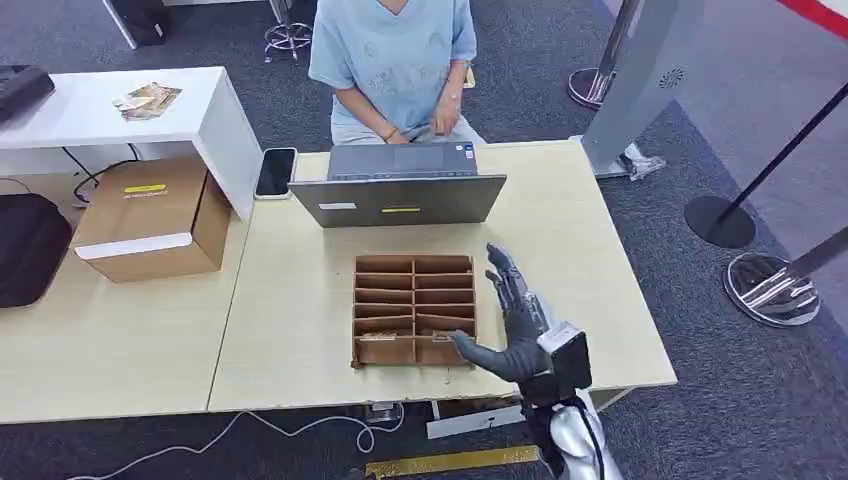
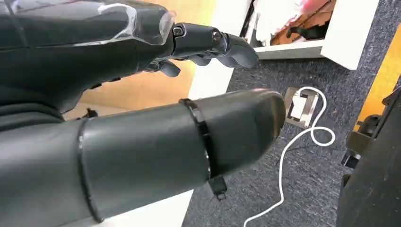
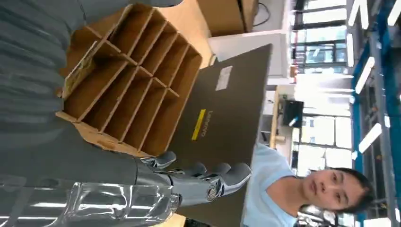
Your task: Pass the card to the sensor for recognition and then transmit it.
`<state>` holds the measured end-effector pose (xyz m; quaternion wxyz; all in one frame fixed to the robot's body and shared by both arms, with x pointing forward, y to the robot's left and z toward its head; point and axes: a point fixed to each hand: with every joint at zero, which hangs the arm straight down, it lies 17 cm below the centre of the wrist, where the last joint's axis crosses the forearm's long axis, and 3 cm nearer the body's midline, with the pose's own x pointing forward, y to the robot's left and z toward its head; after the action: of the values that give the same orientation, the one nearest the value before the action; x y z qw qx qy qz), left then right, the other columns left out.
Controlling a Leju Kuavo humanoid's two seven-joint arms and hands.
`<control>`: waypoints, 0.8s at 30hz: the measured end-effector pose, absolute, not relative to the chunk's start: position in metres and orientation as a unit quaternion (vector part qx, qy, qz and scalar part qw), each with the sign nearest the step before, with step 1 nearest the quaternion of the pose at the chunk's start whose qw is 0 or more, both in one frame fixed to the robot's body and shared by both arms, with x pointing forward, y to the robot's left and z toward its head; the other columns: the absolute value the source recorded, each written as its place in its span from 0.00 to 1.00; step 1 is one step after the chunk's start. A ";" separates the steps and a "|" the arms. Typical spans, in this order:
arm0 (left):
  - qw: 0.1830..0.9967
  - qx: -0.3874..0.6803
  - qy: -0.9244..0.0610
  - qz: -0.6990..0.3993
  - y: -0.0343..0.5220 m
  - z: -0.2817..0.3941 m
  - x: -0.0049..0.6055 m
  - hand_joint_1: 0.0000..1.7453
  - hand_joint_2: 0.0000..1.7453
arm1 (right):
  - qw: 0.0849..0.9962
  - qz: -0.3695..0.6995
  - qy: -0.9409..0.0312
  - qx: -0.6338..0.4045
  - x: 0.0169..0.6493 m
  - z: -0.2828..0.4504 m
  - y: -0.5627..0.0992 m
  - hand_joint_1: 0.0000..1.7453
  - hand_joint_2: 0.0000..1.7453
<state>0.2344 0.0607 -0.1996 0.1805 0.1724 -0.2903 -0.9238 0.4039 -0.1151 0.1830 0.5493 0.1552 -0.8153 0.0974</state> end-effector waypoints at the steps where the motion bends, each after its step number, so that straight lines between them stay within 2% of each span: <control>1: 0.180 0.172 -0.291 -0.924 0.060 -0.200 0.234 0.00 0.00 | 0.538 0.088 -0.823 0.159 0.403 0.191 -0.117 0.00 1.00; 7: 0.176 0.163 -0.292 -0.926 0.059 -0.200 0.231 0.00 0.00 | 0.448 0.119 -0.878 0.117 0.397 0.255 -0.102 0.00 1.00; 10: 0.176 0.157 -0.294 -0.926 0.058 -0.201 0.229 0.00 0.00 | 0.394 0.142 -0.906 0.060 0.400 0.290 -0.091 0.00 1.00; 17: 0.185 0.137 -0.299 -0.926 0.055 -0.202 0.224 0.00 0.00 | 0.219 0.202 -0.930 -0.216 0.411 0.379 -0.075 0.00 1.00; 20: 0.190 0.126 -0.302 -0.926 0.054 -0.202 0.220 0.00 0.00 | 0.152 0.218 -0.911 -0.316 0.424 0.412 -0.066 0.00 1.00; 24: 0.199 0.122 -0.304 -0.924 0.053 -0.202 0.219 0.00 0.00 | 0.044 0.261 -0.836 -0.480 0.446 0.442 -0.047 0.00 1.00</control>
<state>0.2191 0.0535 -0.2025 0.1995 0.1222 -0.3037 -0.9236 0.4456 -0.0475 0.4417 0.0442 -0.4798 -0.8365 0.2611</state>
